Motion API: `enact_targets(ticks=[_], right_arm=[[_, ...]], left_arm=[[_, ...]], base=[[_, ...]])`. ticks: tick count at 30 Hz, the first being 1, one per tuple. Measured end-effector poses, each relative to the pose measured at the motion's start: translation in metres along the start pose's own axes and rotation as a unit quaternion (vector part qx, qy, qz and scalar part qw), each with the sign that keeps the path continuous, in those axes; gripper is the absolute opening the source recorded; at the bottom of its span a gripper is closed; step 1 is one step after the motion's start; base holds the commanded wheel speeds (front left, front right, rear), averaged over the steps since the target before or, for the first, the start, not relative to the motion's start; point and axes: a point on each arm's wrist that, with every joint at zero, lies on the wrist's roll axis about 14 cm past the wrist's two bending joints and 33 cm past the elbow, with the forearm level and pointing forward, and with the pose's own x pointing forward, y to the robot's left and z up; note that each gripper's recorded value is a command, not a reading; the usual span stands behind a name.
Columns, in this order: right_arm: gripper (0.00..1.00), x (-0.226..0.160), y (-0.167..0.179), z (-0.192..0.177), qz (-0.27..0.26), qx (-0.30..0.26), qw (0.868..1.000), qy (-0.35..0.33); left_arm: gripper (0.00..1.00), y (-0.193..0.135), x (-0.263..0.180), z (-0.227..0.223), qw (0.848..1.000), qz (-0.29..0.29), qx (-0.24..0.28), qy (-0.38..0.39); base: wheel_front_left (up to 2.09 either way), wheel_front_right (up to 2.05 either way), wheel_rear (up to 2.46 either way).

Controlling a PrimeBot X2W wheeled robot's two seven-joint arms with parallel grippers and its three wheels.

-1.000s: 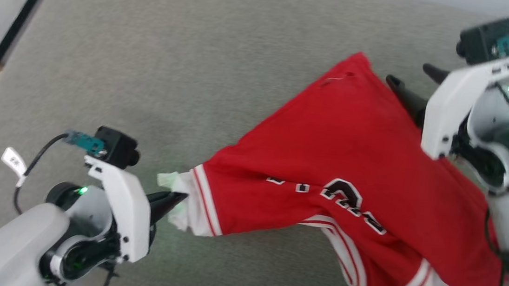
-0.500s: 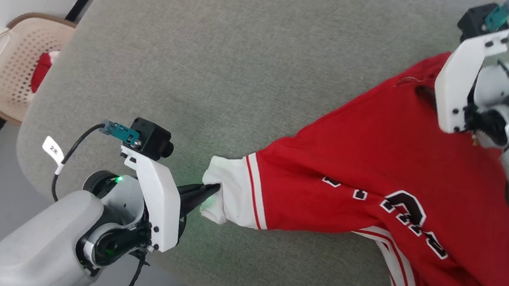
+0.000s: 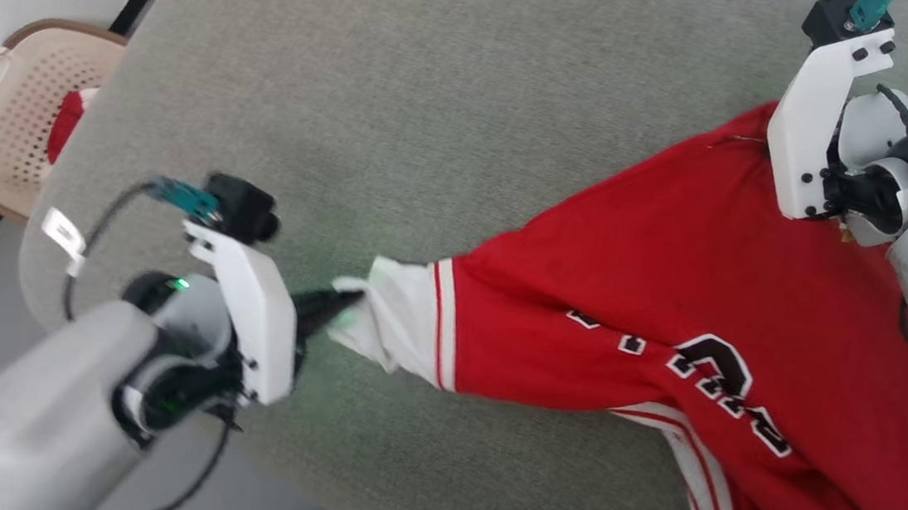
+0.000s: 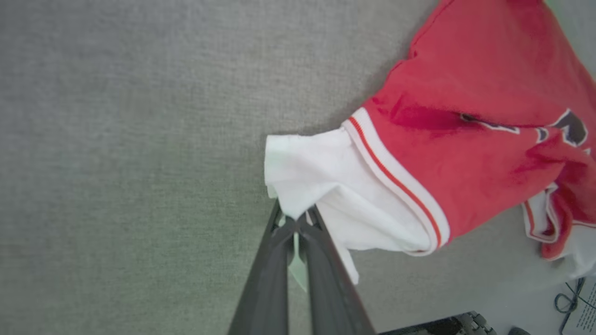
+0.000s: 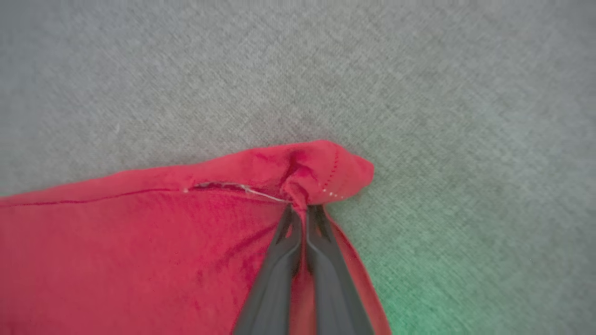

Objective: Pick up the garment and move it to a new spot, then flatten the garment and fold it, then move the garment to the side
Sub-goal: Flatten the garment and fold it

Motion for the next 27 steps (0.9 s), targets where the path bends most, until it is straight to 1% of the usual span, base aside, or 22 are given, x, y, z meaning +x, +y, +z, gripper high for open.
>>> enact_targets(ticks=[3,5,8,12,16,21,27], right_arm=[[0.00,-0.014,-0.005,0.004,-0.005,-0.006,1.000,-0.024],[0.00,-0.028,-0.014,0.007,-0.013,-0.005,0.999,-0.041],[0.00,-0.056,-0.028,0.018,-0.025,0.001,0.996,-0.081],[0.00,-0.100,-0.043,0.033,-0.044,0.006,0.989,-0.139],[0.00,-0.147,-0.059,0.042,-0.069,0.012,0.979,-0.189],[0.00,-0.205,-0.072,0.047,-0.100,0.017,0.965,-0.241],[0.00,-0.266,-0.071,0.053,-0.120,0.029,0.950,-0.288]], left_arm=[[0.00,0.004,-0.003,0.021,1.000,0.006,0.016,-0.013],[0.00,0.007,-0.006,0.039,0.999,0.011,0.032,-0.023],[0.00,0.009,-0.013,0.071,0.997,0.020,0.055,-0.045],[0.00,0.006,-0.026,0.119,0.993,0.031,0.085,-0.081],[0.00,-0.011,-0.040,0.167,0.984,0.031,0.126,-0.119],[0.00,-0.035,-0.062,0.217,0.972,0.031,0.168,-0.163],[0.00,-0.069,-0.088,0.252,0.958,0.022,0.204,-0.202]], base=[[0.00,0.00,0.00],[0.00,0.00,0.00],[0.00,0.00,0.00],[0.00,0.00,0.00],[0.00,0.00,0.00],[0.00,0.00,0.00],[0.00,0.00,0.00]])
